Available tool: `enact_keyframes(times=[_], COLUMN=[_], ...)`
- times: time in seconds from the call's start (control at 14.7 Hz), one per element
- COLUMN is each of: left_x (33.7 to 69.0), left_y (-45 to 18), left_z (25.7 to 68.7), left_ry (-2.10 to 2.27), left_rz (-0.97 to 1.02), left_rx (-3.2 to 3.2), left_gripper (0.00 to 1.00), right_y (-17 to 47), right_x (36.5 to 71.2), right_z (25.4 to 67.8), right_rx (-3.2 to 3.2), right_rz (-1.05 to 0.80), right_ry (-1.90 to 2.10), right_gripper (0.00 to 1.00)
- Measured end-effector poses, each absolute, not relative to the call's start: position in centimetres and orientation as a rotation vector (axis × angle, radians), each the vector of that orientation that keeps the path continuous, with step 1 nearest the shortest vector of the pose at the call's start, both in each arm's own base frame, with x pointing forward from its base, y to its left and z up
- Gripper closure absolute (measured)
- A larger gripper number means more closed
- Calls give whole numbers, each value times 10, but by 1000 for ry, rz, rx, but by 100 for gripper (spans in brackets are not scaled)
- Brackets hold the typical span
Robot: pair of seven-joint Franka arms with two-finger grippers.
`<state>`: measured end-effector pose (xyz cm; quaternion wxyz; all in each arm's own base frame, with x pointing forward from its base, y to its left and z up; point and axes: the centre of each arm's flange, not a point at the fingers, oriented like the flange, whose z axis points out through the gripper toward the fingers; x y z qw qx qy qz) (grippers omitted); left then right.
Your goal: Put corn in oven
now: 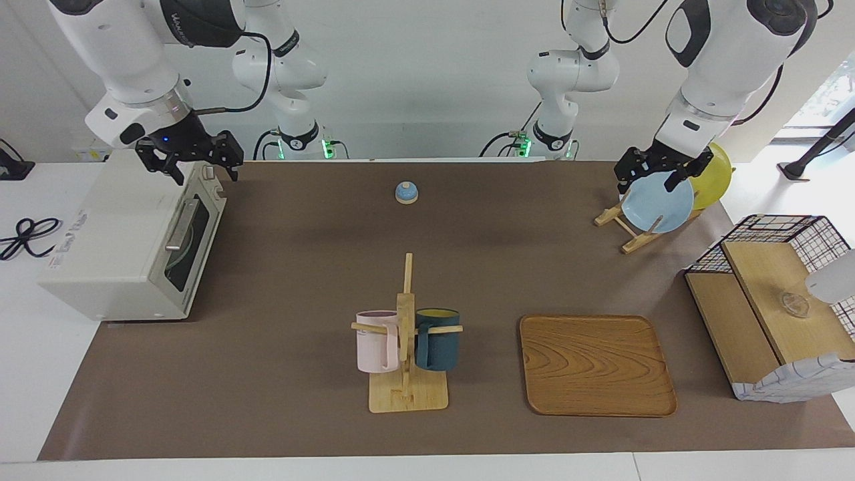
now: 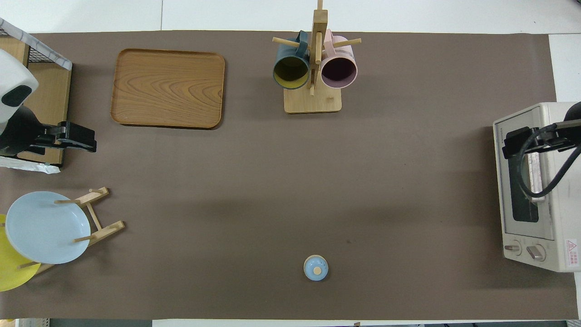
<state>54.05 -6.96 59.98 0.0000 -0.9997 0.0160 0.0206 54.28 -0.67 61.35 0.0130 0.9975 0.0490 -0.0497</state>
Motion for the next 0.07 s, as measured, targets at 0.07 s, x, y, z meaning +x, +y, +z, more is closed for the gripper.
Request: enact_keyframes(times=[0.07], left_x=[541], left_y=[-70], left_z=[600], left_ry=[50], left_rz=[65], left_rx=[-3140], left_gripper=[0], right_y=[-7], right_x=[543], right_z=[614], right_rx=[3108], right_rz=[-154], right_ry=[153], right_gripper=[0])
